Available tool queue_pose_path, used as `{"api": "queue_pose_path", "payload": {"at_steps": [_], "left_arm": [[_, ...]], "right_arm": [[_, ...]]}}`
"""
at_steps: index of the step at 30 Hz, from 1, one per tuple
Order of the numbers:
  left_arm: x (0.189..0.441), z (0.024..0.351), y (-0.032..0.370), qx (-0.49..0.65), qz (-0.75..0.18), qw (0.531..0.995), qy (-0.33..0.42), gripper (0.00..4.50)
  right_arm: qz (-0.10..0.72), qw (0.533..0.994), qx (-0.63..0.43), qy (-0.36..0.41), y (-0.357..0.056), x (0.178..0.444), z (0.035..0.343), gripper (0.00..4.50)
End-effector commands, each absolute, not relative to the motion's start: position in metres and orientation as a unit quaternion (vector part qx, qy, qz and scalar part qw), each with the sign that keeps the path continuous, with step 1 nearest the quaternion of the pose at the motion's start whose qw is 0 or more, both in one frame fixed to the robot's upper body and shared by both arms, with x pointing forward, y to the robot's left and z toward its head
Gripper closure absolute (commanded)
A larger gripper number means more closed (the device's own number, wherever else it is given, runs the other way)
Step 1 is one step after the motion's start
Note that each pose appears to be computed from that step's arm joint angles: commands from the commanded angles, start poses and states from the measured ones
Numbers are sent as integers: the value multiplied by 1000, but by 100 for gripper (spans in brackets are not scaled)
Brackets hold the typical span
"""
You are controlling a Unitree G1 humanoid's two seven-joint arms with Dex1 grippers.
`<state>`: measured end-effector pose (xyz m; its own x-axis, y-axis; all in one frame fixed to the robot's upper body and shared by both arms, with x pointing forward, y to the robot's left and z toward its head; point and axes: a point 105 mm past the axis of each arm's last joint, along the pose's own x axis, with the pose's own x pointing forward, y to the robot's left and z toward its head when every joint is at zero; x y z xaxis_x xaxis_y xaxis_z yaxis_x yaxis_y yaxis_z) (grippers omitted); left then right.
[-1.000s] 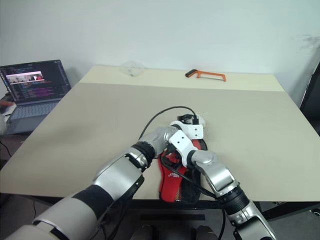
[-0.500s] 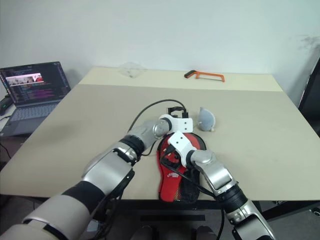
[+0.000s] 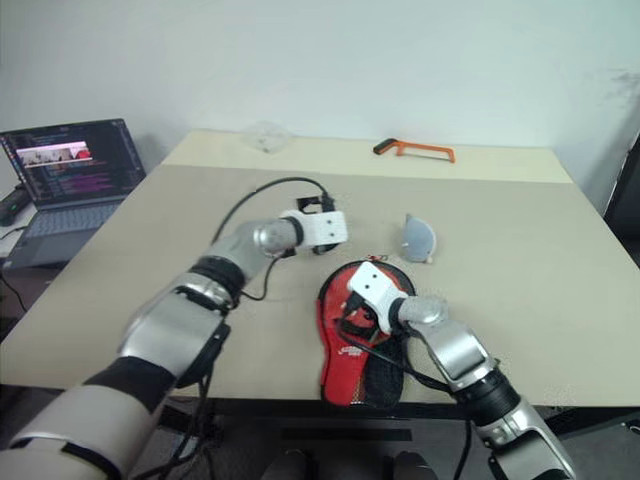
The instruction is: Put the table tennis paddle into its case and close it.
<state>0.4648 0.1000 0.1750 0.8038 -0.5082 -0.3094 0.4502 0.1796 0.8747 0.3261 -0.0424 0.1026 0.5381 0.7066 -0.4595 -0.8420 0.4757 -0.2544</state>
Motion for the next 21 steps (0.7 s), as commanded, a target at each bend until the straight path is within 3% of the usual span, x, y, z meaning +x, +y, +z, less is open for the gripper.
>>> {"api": "queue_pose_path", "payload": {"at_steps": [1,5,7,13,17,21], "left_arm": [[461,200,116,513,-325,793,-47,1],[447,199,148,458,-370,808,-27,1],[434,208,157,377,-419,825,-25,1],[387,238,144,169,-553,813,-63,1],[364,220,113,135,-591,794,-50,1],[360,186,81,127,-587,800,-22,1]], "right_arm": [[477,837,-228,145,-48,314,118,0],[474,840,-226,137,-57,309,137,0],[476,844,-214,123,-58,306,151,0],[497,850,-170,47,-72,297,206,0],[442,888,-130,8,-98,322,241,0],[320,944,-79,1,-133,368,261,0]]}}
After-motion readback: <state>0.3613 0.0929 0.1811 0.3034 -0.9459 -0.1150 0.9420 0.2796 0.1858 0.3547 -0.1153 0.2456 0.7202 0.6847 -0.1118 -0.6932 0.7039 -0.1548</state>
